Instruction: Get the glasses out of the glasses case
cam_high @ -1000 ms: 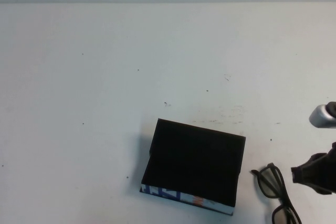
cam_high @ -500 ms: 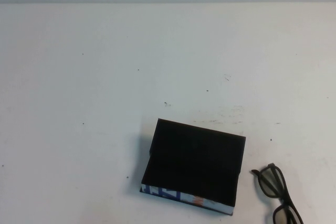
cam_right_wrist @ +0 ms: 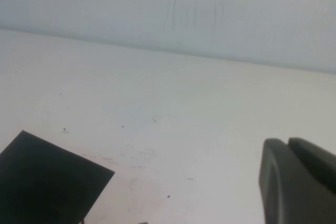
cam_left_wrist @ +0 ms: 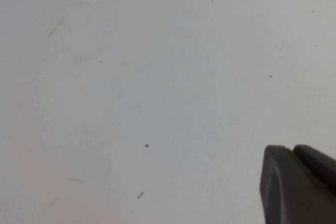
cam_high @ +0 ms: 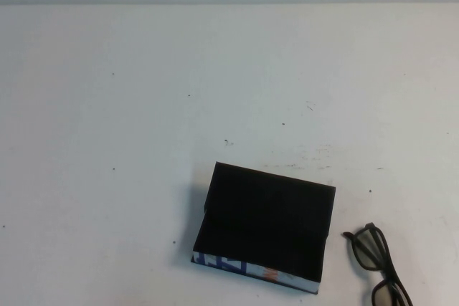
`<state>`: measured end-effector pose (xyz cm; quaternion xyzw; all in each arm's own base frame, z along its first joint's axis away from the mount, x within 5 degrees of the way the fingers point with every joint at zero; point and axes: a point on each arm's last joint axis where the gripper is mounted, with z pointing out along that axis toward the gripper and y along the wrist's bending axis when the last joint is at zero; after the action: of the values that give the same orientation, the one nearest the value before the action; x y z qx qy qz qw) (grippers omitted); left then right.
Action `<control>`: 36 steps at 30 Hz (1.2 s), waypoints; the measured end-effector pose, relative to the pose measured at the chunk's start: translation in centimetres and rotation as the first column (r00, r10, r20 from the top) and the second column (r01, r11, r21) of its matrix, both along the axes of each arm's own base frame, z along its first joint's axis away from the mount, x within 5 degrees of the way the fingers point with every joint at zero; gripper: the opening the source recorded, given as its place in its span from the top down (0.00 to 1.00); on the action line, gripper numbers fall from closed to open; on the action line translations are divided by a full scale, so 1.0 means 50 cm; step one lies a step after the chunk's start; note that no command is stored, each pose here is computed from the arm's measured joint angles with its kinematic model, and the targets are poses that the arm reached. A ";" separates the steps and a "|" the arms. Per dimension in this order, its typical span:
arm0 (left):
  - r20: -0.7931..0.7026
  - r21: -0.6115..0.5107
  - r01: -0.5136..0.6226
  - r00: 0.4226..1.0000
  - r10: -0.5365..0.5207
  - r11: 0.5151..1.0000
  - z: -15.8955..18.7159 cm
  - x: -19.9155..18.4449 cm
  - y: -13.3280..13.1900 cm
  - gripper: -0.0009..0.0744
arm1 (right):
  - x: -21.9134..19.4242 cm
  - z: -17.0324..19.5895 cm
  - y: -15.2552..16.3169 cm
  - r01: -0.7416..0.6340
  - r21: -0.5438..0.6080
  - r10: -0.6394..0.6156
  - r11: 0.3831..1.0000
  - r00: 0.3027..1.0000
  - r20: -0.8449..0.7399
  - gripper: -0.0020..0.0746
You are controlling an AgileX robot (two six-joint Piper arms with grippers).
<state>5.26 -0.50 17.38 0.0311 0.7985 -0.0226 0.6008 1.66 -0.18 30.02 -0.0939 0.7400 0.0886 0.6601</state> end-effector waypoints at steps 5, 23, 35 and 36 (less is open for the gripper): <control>0.000 0.000 0.000 1.000 0.000 1.000 0.000 0.000 0.000 0.99 | -0.007 0.001 -0.003 0.001 0.007 -0.002 1.000 1.000 0.020 0.99; 0.000 0.000 0.000 1.000 0.000 1.000 0.000 0.000 0.000 0.99 | 0.018 -0.047 0.009 -0.013 0.005 0.013 1.000 1.000 0.003 0.99; 0.000 0.000 0.000 1.000 0.000 1.000 0.000 0.000 0.000 0.99 | 0.073 -0.203 0.041 -0.076 0.146 0.067 0.986 0.995 0.068 0.99; 0.000 0.000 0.000 1.000 0.000 1.000 0.000 0.000 0.000 0.99 | 0.073 -0.210 0.041 -0.070 0.152 0.065 0.986 0.997 0.034 0.99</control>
<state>5.26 -0.50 17.38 0.0311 0.7985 -0.0226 0.6008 5.33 1.88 19.53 -0.0693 0.7180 0.1661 0.6724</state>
